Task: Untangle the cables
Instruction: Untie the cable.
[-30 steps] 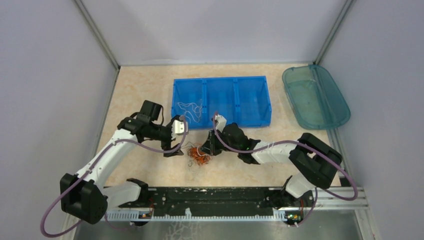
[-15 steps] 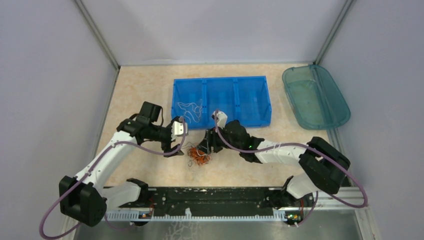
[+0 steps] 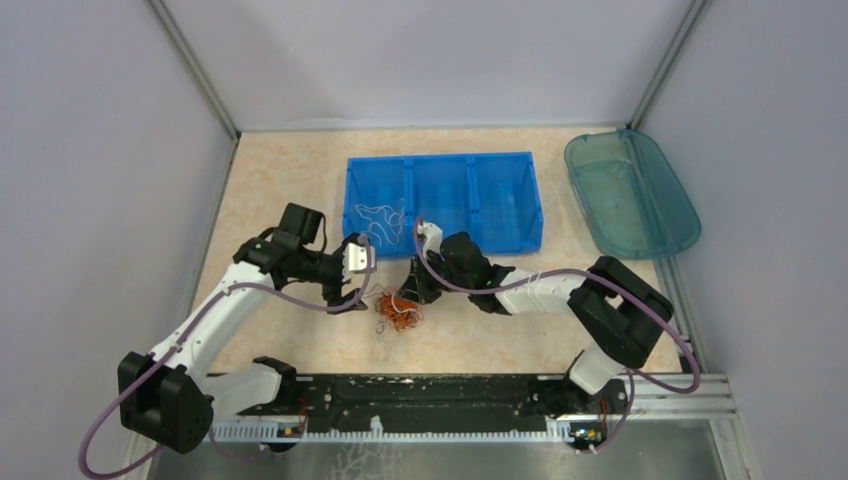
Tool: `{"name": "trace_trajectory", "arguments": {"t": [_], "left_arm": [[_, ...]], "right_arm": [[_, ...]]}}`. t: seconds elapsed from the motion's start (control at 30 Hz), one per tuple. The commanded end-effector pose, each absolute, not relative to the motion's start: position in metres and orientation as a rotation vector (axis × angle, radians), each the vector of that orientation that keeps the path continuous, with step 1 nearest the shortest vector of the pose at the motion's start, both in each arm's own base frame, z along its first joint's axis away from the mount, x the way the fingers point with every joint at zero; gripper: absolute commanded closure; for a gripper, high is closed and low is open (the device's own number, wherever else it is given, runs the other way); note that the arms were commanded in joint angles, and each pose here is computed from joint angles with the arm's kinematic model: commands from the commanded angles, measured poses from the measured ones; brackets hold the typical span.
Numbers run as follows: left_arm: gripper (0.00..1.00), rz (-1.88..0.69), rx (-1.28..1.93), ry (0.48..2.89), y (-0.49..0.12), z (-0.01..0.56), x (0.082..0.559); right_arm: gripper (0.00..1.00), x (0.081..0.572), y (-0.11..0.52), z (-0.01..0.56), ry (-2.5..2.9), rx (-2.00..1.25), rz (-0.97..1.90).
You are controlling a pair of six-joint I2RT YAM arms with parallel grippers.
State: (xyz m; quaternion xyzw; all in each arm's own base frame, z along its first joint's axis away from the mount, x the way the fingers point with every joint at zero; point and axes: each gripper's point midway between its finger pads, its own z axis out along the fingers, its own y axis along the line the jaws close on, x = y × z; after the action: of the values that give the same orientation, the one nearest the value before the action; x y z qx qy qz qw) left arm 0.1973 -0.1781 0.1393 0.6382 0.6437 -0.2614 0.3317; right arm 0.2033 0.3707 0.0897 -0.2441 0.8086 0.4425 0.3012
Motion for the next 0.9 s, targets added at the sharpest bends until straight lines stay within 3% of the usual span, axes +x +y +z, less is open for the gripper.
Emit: {"name": "trace_trajectory", "arguments": {"t": [0.0,0.1,0.37,0.67,0.73,0.87], "left_arm": [[0.08,-0.681,1.683,1.624,-0.182,0.148,0.197],[0.08,-0.684,1.684,1.613,-0.183,0.148,0.196],[0.11,-0.700,1.643,1.534,-0.194,0.169,0.199],[0.21,-0.801,1.607,1.467,-0.208,0.192,0.187],[0.26,-0.851,1.583,1.455,-0.214,0.201,0.182],[0.46,-0.890,1.549,1.415,-0.220,0.212,0.178]], "right_arm": [[0.96,0.213,0.386,0.145,1.967,-0.647,1.282],[1.00,0.209,0.384,0.164,1.924,-0.645,1.311],[1.00,0.192,0.384,0.209,1.817,-0.638,1.449],[1.00,0.177,0.386,0.242,1.724,-0.686,1.569],[1.00,0.175,0.387,0.246,1.712,-0.691,1.581],[1.00,0.174,0.390,0.250,1.709,-0.695,1.600]]}}
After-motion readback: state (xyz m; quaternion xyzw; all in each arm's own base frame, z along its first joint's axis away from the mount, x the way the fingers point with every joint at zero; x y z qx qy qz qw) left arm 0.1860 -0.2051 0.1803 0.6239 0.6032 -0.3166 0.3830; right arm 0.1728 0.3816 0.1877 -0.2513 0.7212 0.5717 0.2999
